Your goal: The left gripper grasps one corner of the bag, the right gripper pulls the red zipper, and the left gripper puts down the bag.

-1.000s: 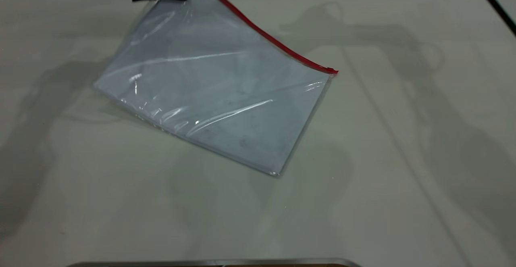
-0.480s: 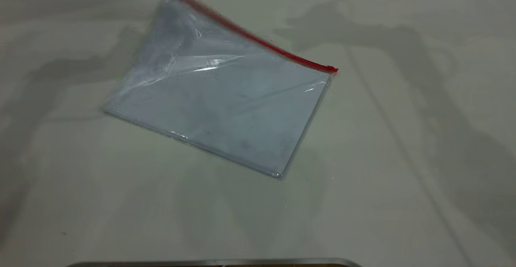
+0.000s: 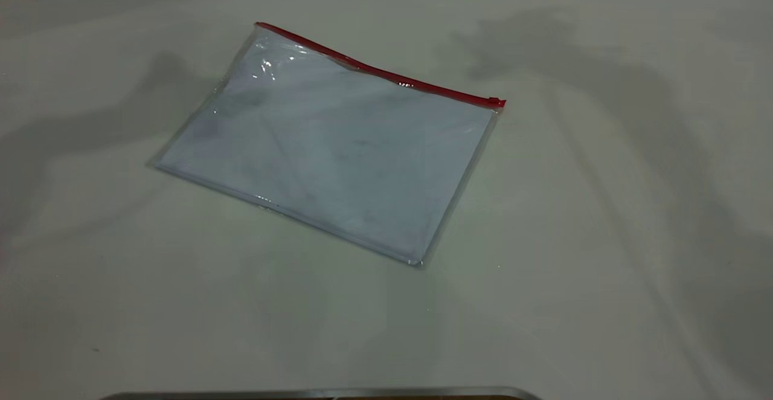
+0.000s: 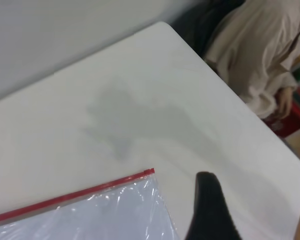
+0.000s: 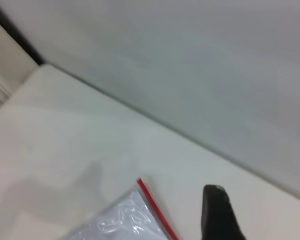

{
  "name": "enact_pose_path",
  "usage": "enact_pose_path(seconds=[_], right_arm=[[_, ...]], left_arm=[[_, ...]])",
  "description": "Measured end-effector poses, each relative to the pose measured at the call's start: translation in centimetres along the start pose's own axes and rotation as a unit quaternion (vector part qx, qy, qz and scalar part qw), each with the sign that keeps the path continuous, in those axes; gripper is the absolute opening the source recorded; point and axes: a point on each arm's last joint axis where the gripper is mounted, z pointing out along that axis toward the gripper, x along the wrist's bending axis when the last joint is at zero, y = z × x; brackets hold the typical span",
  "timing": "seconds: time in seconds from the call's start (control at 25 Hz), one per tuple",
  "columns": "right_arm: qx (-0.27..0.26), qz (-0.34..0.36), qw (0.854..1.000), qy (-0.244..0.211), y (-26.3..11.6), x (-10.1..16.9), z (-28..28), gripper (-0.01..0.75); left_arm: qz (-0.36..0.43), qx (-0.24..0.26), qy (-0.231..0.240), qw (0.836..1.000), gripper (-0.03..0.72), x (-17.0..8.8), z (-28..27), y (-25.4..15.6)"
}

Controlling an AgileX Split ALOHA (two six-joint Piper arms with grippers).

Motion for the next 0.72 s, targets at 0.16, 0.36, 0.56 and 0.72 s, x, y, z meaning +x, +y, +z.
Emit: enact_pose_path(seconds=[0.16,0.36,0.56,0.72], right_arm=[[-0.012,-0.010,1.000,-0.007,1.3,1.7,-3.1,0.464],[0.053,-0.002,0.998,-0.046,-0.2,1.8,-4.1,0.464],[0.181,0.014,0.978,-0.102,-5.6,1.2,-4.9,0.464],[0.237,0.023,0.964,-0.115,-9.3,2.8,-8.0,0.464]], left_arm=[[0.048,-0.002,0.038,0.998,0.548,-5.2,-4.1,1.8],[0.048,0.012,0.092,0.995,0.548,-10.0,-8.0,2.1],[0.009,0.055,0.149,0.987,0.548,-11.6,-9.9,1.2],[-0.043,0.070,0.195,0.977,0.547,-11.1,-10.3,0.7]])
